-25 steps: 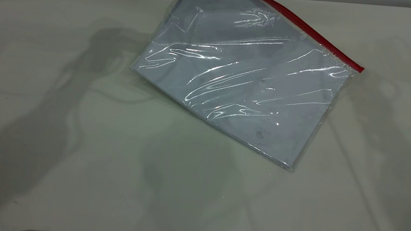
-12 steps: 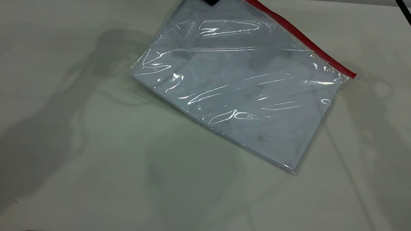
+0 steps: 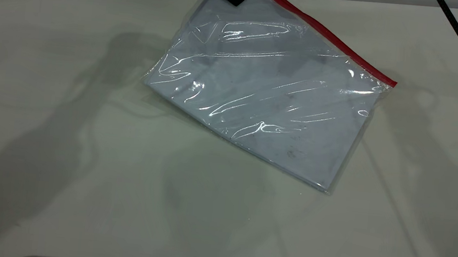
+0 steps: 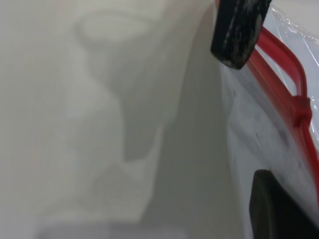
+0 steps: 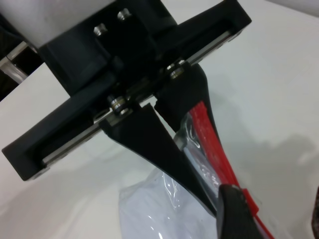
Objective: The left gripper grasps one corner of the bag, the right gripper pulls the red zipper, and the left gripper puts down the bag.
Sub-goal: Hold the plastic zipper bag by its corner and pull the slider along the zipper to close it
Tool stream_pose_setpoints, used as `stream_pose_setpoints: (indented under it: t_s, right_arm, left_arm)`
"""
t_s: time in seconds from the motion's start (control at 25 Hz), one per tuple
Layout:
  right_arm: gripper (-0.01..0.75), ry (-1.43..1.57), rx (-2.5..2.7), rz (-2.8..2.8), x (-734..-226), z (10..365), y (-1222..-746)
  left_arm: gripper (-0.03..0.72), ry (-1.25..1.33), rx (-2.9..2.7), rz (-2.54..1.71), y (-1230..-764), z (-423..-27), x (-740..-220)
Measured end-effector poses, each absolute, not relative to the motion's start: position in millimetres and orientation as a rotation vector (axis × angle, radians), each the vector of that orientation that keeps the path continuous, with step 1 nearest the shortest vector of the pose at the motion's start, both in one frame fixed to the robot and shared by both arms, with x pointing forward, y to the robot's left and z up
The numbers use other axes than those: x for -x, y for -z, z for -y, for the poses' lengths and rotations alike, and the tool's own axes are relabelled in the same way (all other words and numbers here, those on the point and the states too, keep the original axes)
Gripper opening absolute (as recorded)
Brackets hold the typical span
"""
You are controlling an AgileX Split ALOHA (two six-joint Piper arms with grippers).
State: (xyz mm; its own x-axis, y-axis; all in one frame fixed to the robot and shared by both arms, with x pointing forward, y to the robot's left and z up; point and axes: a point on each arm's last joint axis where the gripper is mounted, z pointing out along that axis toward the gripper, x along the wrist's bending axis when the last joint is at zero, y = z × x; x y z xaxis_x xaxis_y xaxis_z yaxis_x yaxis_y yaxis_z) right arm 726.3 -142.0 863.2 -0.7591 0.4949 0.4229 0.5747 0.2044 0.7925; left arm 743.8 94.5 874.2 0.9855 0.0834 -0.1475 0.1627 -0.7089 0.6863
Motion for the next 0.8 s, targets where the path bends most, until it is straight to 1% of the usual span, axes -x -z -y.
stream_pose_setpoints:
  t_s: [0.2, 0.4, 0.52, 0.6, 0.68, 0.8]
  right_arm:
    - [0.414, 1.595, 1.068, 2.363, -725.0, 141.9, -850.8]
    - [0.414, 1.595, 1.061, 2.362, -724.6, 141.8, -849.7]
    - [0.395, 1.598, 1.061, 2.358, -724.6, 141.6, -849.9]
    - [0.358, 1.602, 1.061, 2.351, -724.6, 141.4, -850.3]
    - [0.298, 1.609, 1.047, 2.351, -724.2, 141.1, -850.8]
    - [0.158, 1.616, 1.019, 2.351, -723.1, 140.4, -851.5]
  left_arm:
    - [0.053, 0.14, -2.352, -0.165, -874.8, -91.1, -742.6]
    - [0.053, 0.144, -2.353, -0.152, -874.8, -86.1, -740.5]
    - [0.053, 0.145, -2.355, -0.149, -874.7, -85.2, -740.1]
    - [0.053, 0.144, -2.355, -0.149, -875.1, -85.3, -740.1]
    - [0.053, 0.144, -2.355, -0.149, -875.1, -85.3, -740.1]
    - [0.053, 0.143, -2.357, -0.149, -875.0, -85.4, -740.1]
